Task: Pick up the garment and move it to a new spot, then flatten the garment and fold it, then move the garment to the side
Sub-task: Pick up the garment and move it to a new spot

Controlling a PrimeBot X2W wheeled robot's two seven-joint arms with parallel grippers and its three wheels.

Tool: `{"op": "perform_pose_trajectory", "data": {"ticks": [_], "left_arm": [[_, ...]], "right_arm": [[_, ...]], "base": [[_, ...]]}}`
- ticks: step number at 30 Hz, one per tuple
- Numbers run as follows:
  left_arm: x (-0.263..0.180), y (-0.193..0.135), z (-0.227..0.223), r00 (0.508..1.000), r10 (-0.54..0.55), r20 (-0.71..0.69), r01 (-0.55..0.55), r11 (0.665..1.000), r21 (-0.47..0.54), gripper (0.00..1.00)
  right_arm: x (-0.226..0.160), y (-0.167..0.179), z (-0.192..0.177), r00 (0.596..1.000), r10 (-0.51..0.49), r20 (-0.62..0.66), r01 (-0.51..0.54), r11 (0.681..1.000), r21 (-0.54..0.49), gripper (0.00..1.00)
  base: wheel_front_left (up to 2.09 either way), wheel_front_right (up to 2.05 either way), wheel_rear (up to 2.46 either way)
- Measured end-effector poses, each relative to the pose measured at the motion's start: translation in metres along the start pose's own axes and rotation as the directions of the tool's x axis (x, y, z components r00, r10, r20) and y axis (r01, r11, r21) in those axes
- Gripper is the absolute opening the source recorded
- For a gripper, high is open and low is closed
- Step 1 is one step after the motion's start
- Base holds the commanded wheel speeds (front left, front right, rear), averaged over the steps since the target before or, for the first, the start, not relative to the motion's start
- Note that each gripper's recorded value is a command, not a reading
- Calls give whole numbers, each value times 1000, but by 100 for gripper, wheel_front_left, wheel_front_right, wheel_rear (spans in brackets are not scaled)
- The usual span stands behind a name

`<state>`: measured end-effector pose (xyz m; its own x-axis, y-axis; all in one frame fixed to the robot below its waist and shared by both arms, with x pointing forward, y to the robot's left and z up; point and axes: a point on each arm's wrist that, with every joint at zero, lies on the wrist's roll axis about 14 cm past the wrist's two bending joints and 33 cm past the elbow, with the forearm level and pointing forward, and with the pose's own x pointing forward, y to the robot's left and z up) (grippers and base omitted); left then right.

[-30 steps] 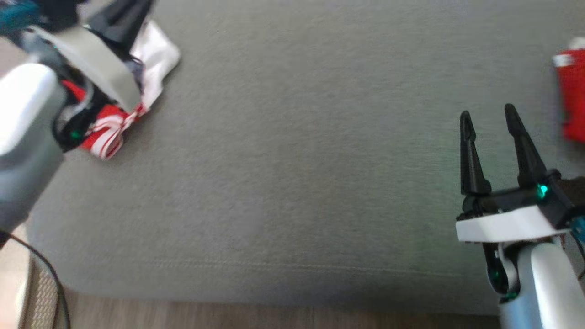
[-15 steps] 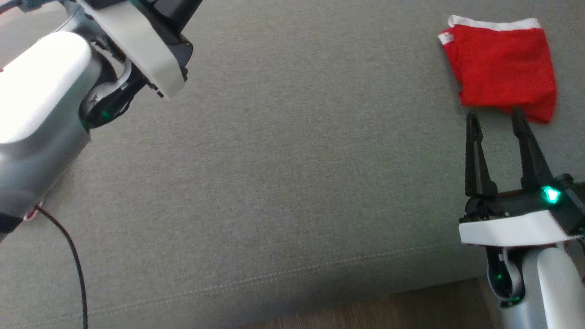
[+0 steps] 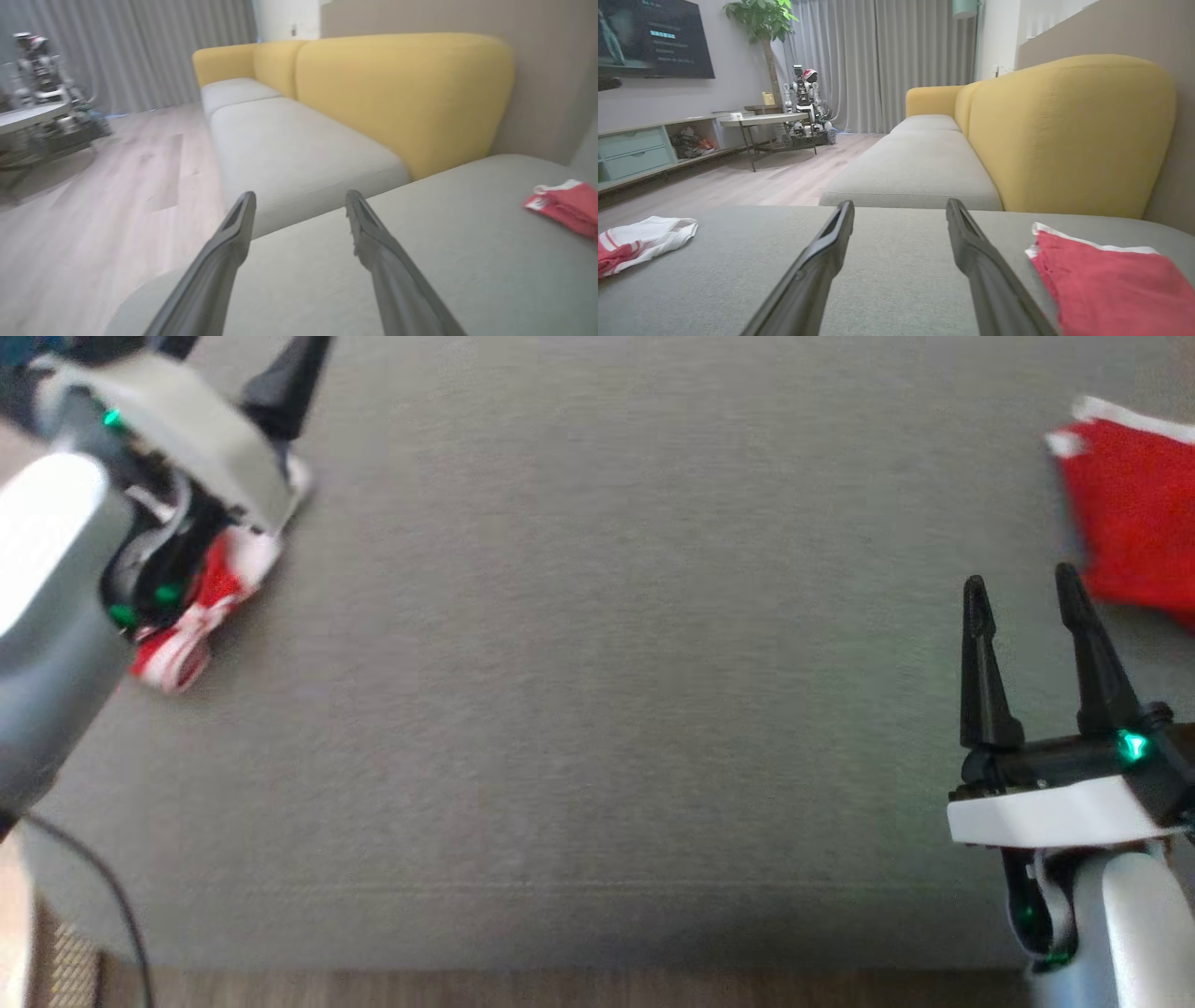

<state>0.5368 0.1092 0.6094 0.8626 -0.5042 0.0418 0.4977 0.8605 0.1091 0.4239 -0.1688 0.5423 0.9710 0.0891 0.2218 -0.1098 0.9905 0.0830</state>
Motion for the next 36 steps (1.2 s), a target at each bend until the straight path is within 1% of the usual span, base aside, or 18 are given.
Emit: {"op": "perform_pose_trajectory", "data": {"ticks": [3, 4, 6, 8, 10, 13, 14, 16, 19, 23, 26, 29, 30, 31, 33, 36], "left_arm": [[-40, 51, -25, 983, 164, -84, -164, 986, 2, 100], [-56, 66, -33, 971, 214, -105, -214, 977, 10, 100], [-89, 97, -48, 933, 323, -156, -325, 946, 19, 100], [-123, 122, -65, 883, 420, -208, -425, 905, 25, 100], [-156, 144, -82, 822, 509, -256, -520, 854, 25, 100], [-194, 167, -109, 724, 605, -331, -635, 772, 21, 100], [-201, 171, -117, 701, 620, -352, -658, 753, 15, 100], [-207, 173, -138, 668, 627, -401, -685, 728, -2, 100], [-202, 169, -164, 649, 605, -461, -704, 707, -63, 100], [-185, 174, -184, 635, 579, -512, -709, 699, -88, 100], [-173, 178, -201, 618, 553, -560, -705, 704, -83, 100], [-168, 170, -230, 576, 497, -649, -703, 706, -83, 100], [-169, 157, -253, 535, 437, -723, -694, 715, -81, 100], [-171, 151, -263, 513, 403, -758, -687, 723, -80, 100], [-171, 139, -279, 485, 339, -806, -680, 726, -104, 100], [-168, 132, -292, 462, 276, -843, -673, 728, -131, 100]], "right_arm": [[12, 24, -12, 997, 71, -18, -71, 997, 8, 100], [16, 33, -15, 995, 96, -22, -96, 995, 11, 100], [22, 51, -22, 989, 146, -31, -146, 989, 16, 100], [28, 69, -29, 980, 193, -37, -193, 981, 20, 100], [34, 85, -35, 971, 237, -43, -237, 971, 18, 100], [39, 103, -50, 955, 289, -68, -288, 957, 15, 100], [40, 107, -57, 951, 300, -79, -300, 954, 13, 100], [41, 112, -71, 942, 317, -108, -318, 948, 10, 100], [47, 115, -89, 936, 327, -131, -330, 944, -2, 100], [57, 111, -108, 937, 317, -148, -324, 946, -24, 100], [60, 107, -127, 934, 310, -179, -320, 947, -28, 100], [63, 105, -142, 932, 303, -199, -315, 949, -30, 100], [62, 103, -153, 929, 300, -218, -312, 950, -20, 100], [62, 103, -159, 927, 299, -229, -310, 951, -15, 100], [61, 102, -167, 924, 297, -241, -309, 951, -11, 100], [62, 102, -175, 922, 298, -248, -309, 951, -7, 100]], "base": [[0, 0, 0], [0, 0, 0], [0, 0, 0], [0, 0, 0], [0, 0, 0], [0, 0, 0], [0, 0, 0], [0, 0, 0], [0, 0, 0], [0, 0, 0], [0, 0, 0], [0, 0, 0], [0, 0, 0], [0, 0, 0], [0, 0, 0], [0, 0, 0]]}}
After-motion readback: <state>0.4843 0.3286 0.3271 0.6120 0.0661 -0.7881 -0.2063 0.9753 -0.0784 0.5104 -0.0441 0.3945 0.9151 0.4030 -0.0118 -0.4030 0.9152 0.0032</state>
